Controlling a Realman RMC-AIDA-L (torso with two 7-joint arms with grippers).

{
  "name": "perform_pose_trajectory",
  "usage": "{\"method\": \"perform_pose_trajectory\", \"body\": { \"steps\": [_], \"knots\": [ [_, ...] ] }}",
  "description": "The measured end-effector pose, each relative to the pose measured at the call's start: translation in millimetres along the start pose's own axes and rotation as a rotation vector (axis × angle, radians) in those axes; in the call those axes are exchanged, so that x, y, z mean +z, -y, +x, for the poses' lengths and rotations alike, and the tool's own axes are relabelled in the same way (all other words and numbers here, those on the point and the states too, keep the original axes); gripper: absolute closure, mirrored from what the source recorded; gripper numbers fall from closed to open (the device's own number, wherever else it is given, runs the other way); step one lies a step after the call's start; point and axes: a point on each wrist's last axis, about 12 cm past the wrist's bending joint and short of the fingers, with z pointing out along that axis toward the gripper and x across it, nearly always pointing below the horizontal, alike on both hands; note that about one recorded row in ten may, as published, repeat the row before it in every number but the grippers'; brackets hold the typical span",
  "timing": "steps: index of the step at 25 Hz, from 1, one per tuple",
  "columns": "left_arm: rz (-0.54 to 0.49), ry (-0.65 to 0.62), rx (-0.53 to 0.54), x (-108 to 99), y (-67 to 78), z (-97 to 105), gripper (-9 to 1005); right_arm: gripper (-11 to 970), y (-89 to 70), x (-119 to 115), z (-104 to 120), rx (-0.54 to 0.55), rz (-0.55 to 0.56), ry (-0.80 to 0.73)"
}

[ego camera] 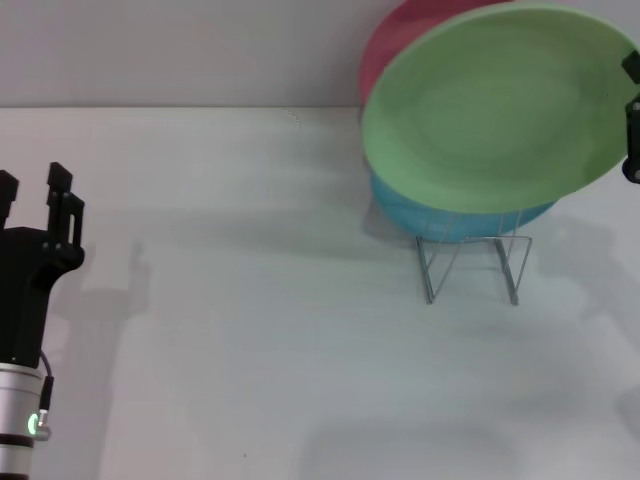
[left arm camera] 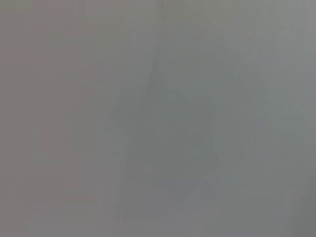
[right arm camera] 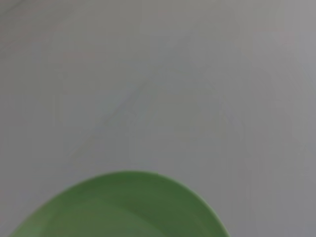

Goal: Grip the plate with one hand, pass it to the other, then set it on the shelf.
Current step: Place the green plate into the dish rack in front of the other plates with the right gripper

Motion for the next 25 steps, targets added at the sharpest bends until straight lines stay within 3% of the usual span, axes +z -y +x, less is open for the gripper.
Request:
{"method": "perform_pose_trajectory", "body": {
  "steps": [9,25],
  "knots": [
    [0.023,0.004,-0.032,-0.9,9.9,-0.9,448,939,12.9,-2.9,4.1,-0.084,-0.086,-0.019],
    [0.038,0.007,-0.049,-0.1,15.4,-1.6,448,940,12.0,-10.2,7.0,-0.158,-0.157,-0.056]
  ]
}}
